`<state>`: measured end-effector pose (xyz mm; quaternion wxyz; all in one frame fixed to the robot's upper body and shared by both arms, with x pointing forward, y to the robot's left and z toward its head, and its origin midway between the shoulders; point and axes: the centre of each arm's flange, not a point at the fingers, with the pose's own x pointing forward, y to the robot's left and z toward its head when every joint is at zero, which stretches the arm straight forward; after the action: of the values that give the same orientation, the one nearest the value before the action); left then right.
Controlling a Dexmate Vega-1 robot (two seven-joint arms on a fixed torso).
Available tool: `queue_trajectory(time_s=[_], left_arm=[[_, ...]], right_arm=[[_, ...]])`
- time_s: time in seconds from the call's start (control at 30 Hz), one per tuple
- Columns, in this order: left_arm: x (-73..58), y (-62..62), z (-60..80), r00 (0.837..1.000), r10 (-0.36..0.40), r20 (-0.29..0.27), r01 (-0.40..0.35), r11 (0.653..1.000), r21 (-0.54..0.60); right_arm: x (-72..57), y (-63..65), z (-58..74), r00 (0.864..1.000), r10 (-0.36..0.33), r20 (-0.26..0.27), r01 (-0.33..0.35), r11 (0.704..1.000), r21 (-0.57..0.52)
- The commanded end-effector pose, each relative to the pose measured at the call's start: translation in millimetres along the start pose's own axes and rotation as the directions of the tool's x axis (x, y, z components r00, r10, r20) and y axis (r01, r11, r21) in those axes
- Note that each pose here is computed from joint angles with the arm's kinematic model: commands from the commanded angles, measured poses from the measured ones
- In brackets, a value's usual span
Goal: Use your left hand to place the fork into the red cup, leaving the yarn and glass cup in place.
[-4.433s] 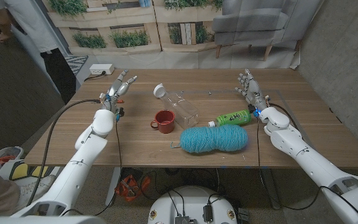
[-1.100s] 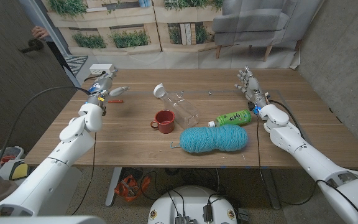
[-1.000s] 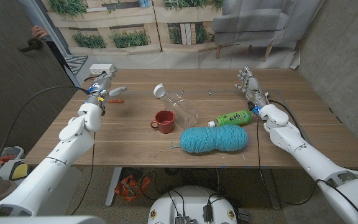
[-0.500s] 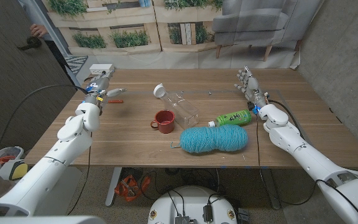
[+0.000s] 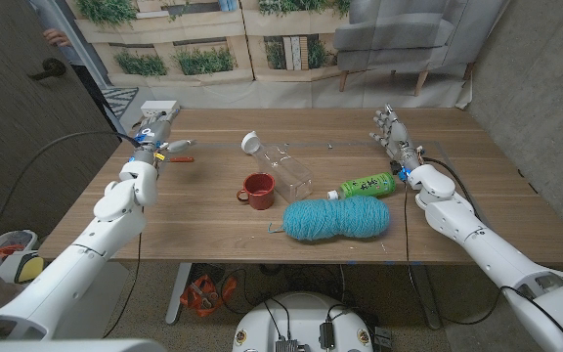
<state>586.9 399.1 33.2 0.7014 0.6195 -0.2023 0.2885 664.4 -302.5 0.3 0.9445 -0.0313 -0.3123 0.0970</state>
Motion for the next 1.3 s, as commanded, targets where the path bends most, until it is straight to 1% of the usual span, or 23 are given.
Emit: queue_trajectory(time_s=[0.03,0.27,0.47,0.57,0.67,0.8,1.0,1.3], left_arm=[[6.5,-0.7,-0.6,1.000,0.027,-0.001,-0.027,0.997,0.069],[7.9,-0.8,-2.8,0.999,0.033,-0.006,-0.032,0.995,0.092],[10.7,0.5,-2.9,1.000,0.028,0.010,-0.030,0.989,0.142],[10.8,2.2,-2.3,0.999,0.044,0.014,-0.046,0.987,0.151],[12.1,2.1,-1.5,0.999,0.032,0.019,-0.034,0.985,0.167],[13.7,2.3,0.3,0.999,0.033,0.024,-0.037,0.983,0.179],[14.1,1.0,1.0,0.999,0.015,0.033,-0.021,0.982,0.190],[16.3,1.2,-1.5,1.000,-0.005,0.025,0.000,0.983,0.185]], right_arm=[[1.1,-1.2,2.0,1.000,-0.005,-0.001,0.005,1.000,-0.008],[1.7,-1.5,1.8,1.000,-0.009,0.000,0.008,1.000,-0.013],[2.6,-1.3,1.2,1.000,-0.014,0.003,0.014,1.000,-0.017],[2.9,-1.2,4.0,1.000,-0.012,0.014,0.012,0.999,-0.036],[2.0,-1.7,4.2,1.000,-0.016,0.014,0.016,0.999,-0.035],[1.9,-2.6,7.2,1.000,-0.018,0.021,0.019,0.999,-0.047],[0.6,-4.9,7.1,1.000,-0.021,0.018,0.022,0.998,-0.054],[1.6,-5.6,7.1,1.000,-0.021,0.018,0.022,0.998,-0.051]])
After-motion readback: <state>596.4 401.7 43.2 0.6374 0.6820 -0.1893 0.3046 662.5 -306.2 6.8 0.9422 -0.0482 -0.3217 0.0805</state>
